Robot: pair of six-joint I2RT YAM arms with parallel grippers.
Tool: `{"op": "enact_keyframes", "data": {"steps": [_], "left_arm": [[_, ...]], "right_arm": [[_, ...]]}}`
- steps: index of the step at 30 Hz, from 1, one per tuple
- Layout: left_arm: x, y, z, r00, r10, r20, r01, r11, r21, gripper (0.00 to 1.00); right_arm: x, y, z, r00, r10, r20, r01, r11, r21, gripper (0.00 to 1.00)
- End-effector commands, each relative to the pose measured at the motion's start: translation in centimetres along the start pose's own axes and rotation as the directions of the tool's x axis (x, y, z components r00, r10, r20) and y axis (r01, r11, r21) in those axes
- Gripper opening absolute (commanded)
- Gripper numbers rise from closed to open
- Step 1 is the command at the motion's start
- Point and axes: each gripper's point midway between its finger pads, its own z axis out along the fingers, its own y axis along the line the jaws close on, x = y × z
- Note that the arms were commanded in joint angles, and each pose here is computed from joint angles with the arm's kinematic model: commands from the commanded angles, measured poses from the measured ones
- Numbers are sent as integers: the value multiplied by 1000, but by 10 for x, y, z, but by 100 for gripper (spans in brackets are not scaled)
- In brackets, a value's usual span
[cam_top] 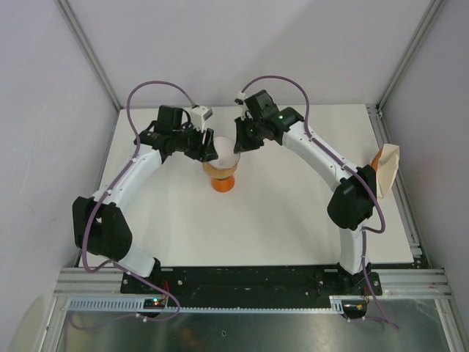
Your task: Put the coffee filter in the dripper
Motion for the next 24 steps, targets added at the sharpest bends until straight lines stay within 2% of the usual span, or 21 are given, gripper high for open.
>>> {"op": "enact_keyframes", "data": {"steps": [1,4,9,24], "left_arm": [[-17,3,-11,999,41,36,-39,999,-36,62],[-19,2,-14,998,47,42,-46,998,-42,64],[-24,4,-20,997,59,58,-55,997,-63,66],[-33,8,-29,994,74,83,-66,994,-92,67]], "right_arm": [[14,-10,0,998,-4,-70,8,999,47,8],[9,-4,-4,999,-13,-52,15,999,35,17],[3,4,-9,999,-26,-31,27,1000,16,24],[-8,12,-17,999,-42,5,42,999,3,32]]}}
